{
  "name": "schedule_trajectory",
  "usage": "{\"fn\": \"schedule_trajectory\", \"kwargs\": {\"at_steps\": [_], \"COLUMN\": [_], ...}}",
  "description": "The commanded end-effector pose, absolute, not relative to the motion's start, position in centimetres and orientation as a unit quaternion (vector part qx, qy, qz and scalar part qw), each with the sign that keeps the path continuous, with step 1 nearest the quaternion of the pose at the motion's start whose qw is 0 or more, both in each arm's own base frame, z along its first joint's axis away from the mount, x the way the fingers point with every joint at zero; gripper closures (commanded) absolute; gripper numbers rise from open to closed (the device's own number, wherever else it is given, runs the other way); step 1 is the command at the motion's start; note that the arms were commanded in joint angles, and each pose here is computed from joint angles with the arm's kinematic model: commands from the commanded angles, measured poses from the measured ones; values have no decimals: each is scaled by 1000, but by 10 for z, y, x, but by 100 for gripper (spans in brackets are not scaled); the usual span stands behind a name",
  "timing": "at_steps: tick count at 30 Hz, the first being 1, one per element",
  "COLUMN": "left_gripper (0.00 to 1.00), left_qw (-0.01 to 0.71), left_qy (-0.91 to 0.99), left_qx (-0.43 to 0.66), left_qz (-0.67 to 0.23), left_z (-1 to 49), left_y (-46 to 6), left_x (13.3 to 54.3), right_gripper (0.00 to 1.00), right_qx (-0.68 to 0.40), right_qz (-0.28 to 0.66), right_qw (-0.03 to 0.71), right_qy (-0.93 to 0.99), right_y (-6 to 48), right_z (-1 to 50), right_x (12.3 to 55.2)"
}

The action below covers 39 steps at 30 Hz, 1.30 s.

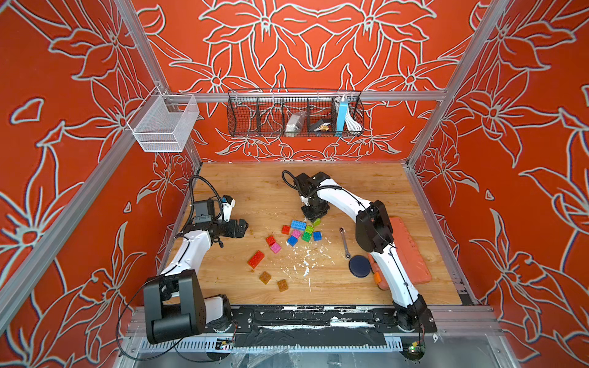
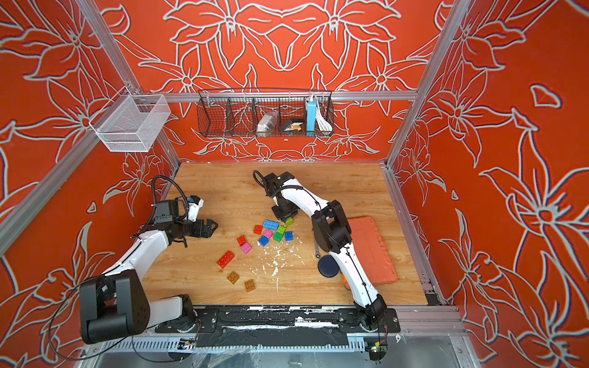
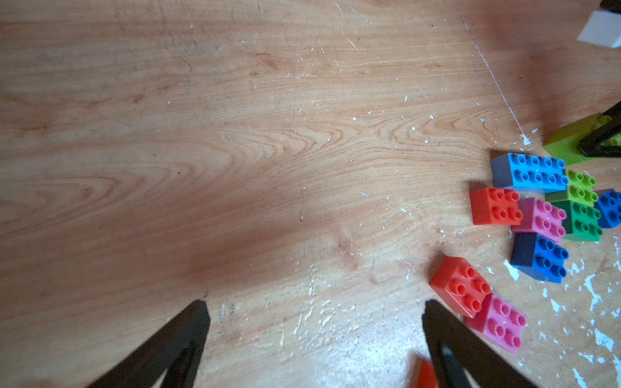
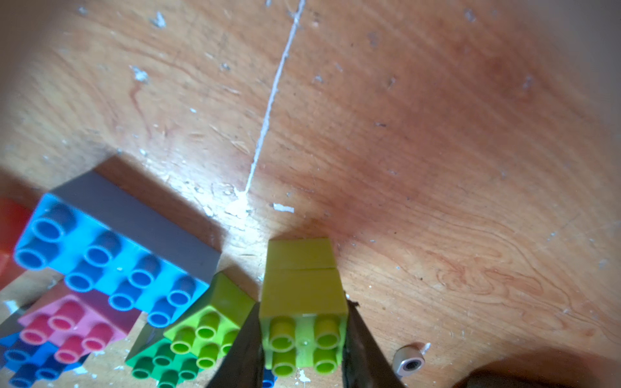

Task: Assemble the letter h with lego
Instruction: Assemble the lego brick with the lego brick.

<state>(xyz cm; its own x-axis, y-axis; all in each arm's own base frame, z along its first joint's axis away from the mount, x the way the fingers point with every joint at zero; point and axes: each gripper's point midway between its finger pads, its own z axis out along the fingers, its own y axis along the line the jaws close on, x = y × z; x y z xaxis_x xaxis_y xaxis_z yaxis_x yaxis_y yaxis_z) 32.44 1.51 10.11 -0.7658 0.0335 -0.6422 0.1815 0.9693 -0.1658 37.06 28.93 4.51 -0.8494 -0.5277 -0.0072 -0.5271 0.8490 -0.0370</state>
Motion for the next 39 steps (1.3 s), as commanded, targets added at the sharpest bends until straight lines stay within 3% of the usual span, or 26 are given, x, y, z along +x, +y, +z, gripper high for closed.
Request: {"fn": "schedule_trajectory", "kwargs": {"at_steps": [1,9,19,25,39], "left_gripper": [0,0,0,0,0], "left_qw": [335,334,333,334,335], "left_qy": [934,934,935,934,934], "left_qx": [65,63,63,65,66], "left_qz": [-110,-109,-108,-114,-109], "left_z": [102,102,103,104,102], "left_y": [14,14,14,12,13], "left_x": [319,319,316,316,315], "right_gripper": [79,81,76,75,47], "right_qx": [-278,-261,-249,-236,-261], "right_qz": [-21,-58,-46,-44,-38], "right_qw": [-68,-68,23,25,58], "right_qy": [958,961,967,971,963], "right_y": [271,251,249,231,229], "right_z": [-3,-28,52,44,76], "right_x": [352,346,371,372,379]}}
